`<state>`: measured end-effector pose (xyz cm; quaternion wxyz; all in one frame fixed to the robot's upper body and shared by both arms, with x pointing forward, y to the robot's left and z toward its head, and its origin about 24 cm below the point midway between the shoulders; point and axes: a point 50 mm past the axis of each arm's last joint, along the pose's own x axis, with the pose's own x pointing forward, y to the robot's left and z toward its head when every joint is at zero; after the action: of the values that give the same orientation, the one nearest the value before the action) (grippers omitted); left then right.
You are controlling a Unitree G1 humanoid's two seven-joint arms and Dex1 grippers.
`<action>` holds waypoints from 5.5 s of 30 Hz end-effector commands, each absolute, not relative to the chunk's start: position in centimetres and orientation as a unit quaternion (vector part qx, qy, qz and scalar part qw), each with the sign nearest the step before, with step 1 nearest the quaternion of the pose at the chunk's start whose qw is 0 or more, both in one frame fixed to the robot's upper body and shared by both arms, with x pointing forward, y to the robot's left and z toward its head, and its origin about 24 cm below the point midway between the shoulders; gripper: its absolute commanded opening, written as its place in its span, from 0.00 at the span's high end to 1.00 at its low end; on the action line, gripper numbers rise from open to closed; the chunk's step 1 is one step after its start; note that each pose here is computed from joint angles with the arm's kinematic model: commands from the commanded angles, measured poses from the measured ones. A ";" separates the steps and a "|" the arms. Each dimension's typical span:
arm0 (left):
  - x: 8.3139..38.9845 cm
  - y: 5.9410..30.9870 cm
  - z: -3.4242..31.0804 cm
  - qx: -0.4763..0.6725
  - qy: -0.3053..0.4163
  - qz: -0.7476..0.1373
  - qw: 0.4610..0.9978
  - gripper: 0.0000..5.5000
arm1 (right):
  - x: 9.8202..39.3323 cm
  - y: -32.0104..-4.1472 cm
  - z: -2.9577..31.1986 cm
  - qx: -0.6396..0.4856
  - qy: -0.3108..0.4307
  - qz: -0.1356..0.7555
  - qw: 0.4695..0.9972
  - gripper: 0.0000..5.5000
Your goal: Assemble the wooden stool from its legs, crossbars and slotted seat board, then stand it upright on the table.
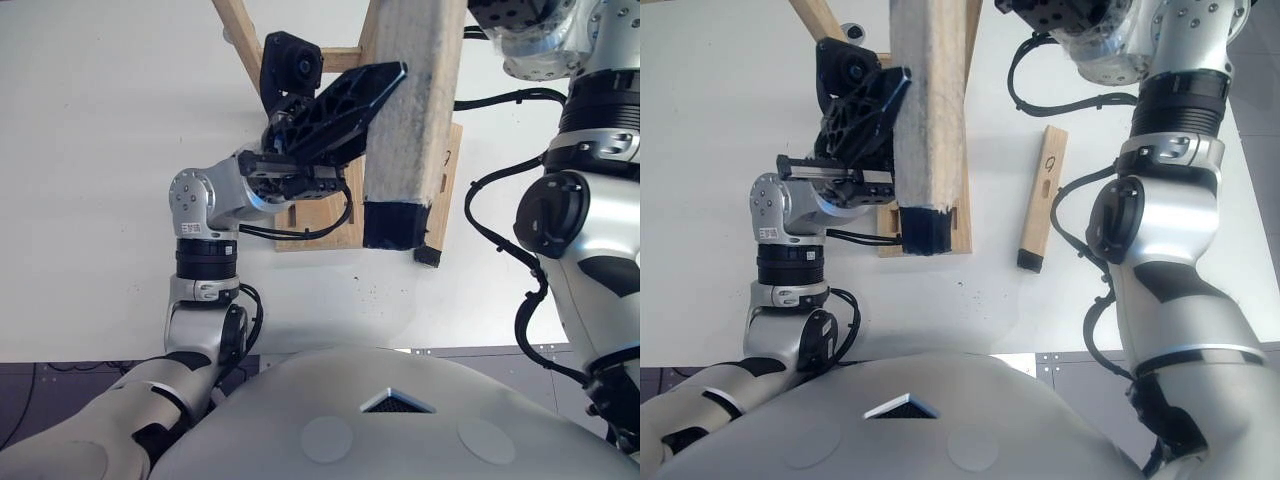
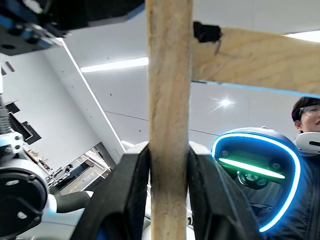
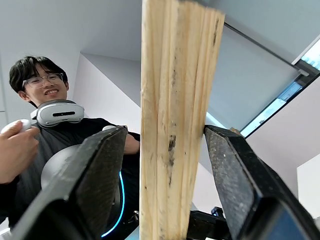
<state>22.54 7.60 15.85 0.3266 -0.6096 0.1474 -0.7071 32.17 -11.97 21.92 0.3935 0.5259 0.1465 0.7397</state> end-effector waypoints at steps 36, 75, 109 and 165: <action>23.4 12.2 15.2 -0.623 0.105 -0.558 0.537 0.60 | 32.4 -16.0 25.1 0.476 -0.026 0.724 0.499 0.63; 28.9 22.8 16.6 -0.506 0.078 -0.357 0.782 0.60 | 24.2 -12.7 13.2 0.121 -0.036 0.593 0.795 0.63; 21.8 22.7 10.1 -0.575 0.023 -0.214 0.790 0.60 | 25.6 -15.9 15.7 -0.240 0.153 0.696 0.659 0.63; 24.9 24.9 10.5 -0.566 0.009 -0.196 0.801 0.60 | 27.7 -11.0 16.1 -0.263 0.208 0.573 0.748 0.63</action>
<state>24.32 24.59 10.19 0.7967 -0.5722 0.0029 -0.1944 26.88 -10.02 17.16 0.7412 -0.2431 0.1698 0.6022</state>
